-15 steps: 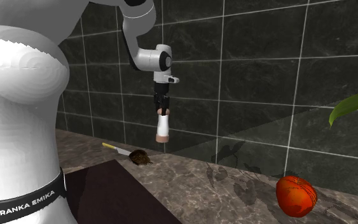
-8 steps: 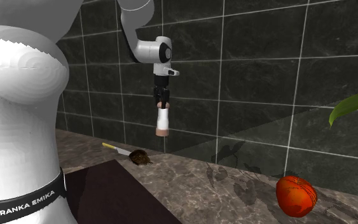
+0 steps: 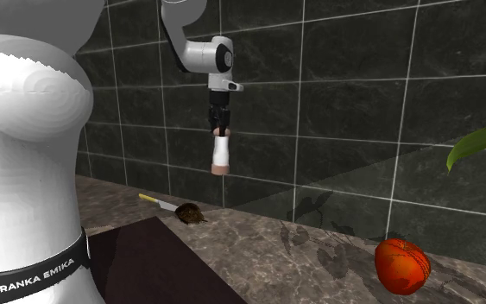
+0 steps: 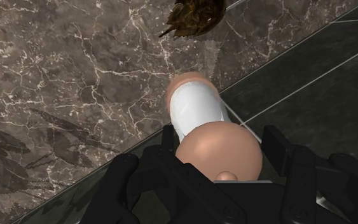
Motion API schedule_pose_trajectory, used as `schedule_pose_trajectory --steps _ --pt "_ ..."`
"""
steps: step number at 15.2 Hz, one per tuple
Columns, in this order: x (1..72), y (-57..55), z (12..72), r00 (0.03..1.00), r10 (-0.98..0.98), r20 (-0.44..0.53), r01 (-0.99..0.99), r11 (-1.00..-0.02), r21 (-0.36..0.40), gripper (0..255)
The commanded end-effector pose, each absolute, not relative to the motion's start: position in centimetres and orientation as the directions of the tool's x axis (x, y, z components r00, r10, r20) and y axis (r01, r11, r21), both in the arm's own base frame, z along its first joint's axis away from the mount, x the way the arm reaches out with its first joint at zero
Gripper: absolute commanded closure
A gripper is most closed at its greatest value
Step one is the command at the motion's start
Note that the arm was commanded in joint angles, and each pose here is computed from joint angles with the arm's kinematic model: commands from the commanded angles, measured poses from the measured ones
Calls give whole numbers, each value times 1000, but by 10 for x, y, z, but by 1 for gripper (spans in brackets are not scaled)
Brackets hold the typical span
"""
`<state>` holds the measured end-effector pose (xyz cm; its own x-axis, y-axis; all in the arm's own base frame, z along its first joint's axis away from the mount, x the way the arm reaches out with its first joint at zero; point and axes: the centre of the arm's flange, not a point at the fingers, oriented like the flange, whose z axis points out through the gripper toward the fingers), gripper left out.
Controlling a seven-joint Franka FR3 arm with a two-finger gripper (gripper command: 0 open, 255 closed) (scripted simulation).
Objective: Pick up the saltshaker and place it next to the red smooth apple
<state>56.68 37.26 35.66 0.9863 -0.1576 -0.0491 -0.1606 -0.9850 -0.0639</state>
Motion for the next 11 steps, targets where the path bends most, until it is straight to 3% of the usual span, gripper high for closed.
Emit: schedule_pose_trajectory --steps 1,11 --pt "566 373 368 986 -158 -49 -161 -985 -64 255" --pt "566 373 421 986 -158 -49 -161 -985 -64 255"
